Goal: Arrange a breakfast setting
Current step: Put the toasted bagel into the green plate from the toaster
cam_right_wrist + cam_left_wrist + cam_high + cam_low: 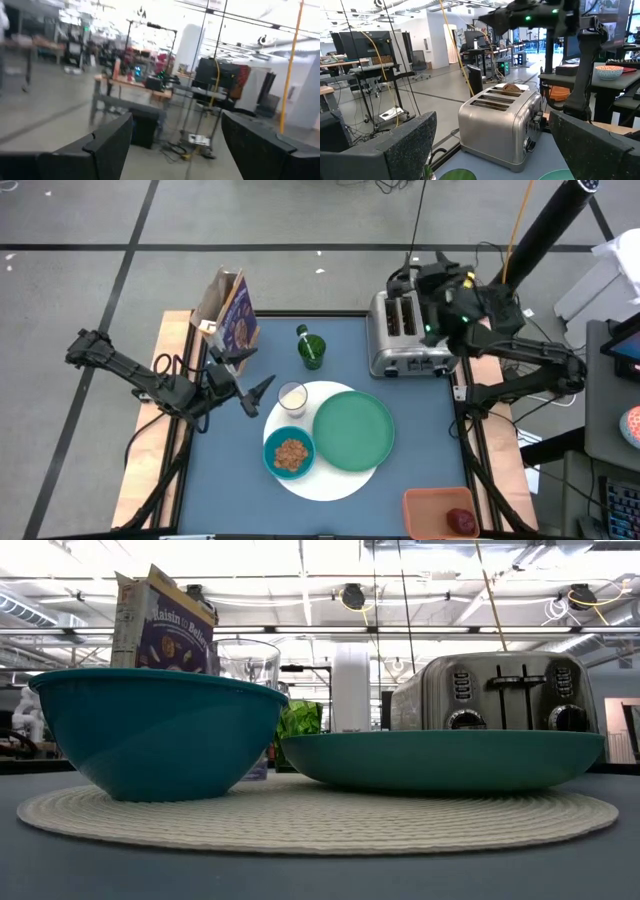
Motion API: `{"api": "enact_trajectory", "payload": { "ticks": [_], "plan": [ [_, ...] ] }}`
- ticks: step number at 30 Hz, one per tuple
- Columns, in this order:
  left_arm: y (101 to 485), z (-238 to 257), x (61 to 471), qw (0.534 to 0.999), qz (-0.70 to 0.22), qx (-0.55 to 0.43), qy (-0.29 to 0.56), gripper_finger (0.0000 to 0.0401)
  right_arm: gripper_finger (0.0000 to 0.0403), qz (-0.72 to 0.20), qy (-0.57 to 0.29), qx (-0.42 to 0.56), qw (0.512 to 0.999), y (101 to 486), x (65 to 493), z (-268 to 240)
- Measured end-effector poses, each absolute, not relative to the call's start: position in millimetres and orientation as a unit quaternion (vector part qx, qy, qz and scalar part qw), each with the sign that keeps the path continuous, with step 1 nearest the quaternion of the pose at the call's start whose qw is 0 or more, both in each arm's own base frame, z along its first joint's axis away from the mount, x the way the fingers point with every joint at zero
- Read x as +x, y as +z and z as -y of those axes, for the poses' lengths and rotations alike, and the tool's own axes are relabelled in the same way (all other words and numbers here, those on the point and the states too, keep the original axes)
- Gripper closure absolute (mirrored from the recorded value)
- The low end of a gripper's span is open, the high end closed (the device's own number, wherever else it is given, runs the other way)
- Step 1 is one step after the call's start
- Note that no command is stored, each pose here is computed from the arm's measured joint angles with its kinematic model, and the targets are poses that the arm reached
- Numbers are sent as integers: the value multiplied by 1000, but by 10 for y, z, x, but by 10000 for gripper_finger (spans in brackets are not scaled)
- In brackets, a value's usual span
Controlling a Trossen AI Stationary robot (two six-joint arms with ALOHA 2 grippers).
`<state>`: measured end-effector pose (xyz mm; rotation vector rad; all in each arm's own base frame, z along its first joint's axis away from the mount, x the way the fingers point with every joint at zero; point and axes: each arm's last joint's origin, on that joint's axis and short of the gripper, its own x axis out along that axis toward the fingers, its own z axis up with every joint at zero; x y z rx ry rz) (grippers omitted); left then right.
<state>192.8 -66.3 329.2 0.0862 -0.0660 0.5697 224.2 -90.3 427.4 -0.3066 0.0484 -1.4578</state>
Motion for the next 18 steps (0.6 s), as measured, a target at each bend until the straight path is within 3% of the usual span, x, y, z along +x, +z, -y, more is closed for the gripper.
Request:
{"api": "enact_trajectory", "payload": {
  "ticks": [7,18],
  "plan": [
    [3292,663,1928,958,34,38,281,10,106,-89,-596,-117,790,4319,2323,1264],
    [3286,664,1929,959,38,20,280,10,106,-271,-617,-36,738,4143,1767,1303]
  ]
}}
